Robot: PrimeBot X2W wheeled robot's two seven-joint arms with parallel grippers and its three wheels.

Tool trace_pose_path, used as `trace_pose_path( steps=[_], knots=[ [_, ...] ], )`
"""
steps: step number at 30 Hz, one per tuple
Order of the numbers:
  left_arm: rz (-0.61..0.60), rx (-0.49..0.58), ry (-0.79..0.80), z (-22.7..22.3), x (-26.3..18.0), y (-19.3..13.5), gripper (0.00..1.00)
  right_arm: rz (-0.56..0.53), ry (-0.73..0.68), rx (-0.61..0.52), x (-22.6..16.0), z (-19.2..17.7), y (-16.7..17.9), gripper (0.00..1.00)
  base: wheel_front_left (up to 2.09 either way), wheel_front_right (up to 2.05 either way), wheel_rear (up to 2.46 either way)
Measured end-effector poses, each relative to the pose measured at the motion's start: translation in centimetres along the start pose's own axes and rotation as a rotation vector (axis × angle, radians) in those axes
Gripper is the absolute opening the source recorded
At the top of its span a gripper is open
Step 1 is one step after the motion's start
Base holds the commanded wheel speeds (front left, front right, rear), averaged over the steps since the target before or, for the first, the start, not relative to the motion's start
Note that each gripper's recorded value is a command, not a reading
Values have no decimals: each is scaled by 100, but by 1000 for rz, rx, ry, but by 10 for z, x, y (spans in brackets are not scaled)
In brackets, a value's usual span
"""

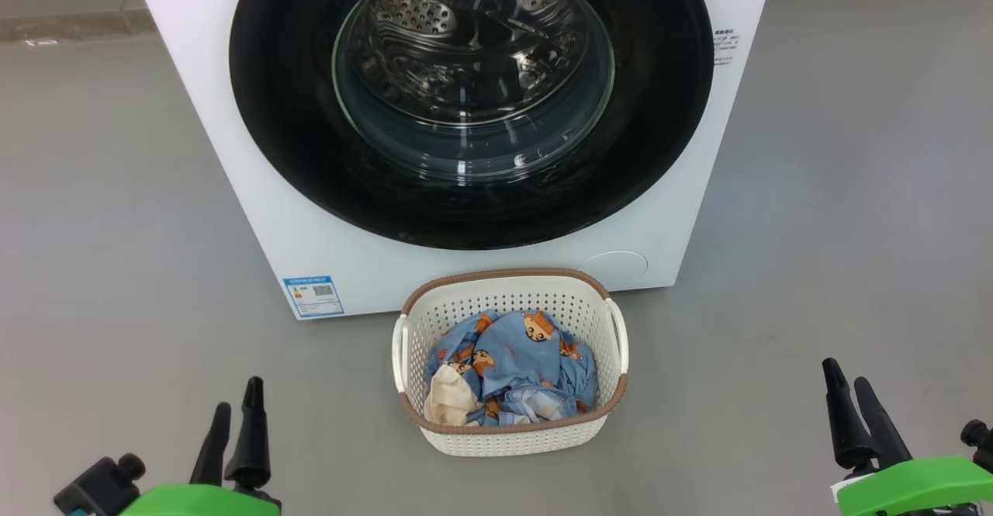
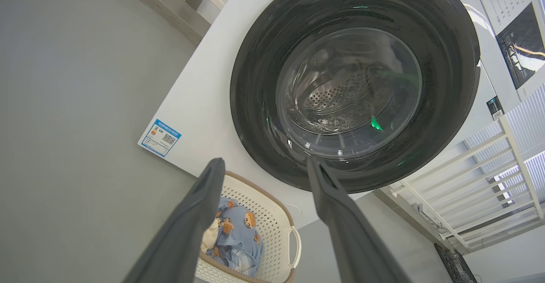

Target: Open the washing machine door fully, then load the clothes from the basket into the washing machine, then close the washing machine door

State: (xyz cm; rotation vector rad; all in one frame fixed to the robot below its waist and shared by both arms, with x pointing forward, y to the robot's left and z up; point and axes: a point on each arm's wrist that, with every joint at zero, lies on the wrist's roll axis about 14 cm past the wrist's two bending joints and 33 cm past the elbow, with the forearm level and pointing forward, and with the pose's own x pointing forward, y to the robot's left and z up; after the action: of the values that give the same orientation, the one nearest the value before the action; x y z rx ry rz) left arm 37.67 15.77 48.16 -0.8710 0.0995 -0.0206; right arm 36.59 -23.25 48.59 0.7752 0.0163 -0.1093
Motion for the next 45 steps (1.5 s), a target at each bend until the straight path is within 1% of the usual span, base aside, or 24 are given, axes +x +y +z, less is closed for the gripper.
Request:
trace_pose_path(
  steps=[4,12,17,33,45],
  knots=[
    [-3,73,2,-1,0,-1,100,12,-2,-90,0,1,2,100,0,0,0],
    [-29,193,-7,-1,2,-7,100,28,-13,-216,1,3,5,100,0,0,0],
    [-51,261,-15,1,4,-13,100,37,-15,-284,1,4,6,100,0,0,0],
    [-78,464,-12,-7,3,-16,100,77,-14,-494,1,3,12,100,0,0,0],
    [-111,594,-26,-8,4,-22,100,134,-36,-633,1,4,26,100,0,0,0]
  ],
)
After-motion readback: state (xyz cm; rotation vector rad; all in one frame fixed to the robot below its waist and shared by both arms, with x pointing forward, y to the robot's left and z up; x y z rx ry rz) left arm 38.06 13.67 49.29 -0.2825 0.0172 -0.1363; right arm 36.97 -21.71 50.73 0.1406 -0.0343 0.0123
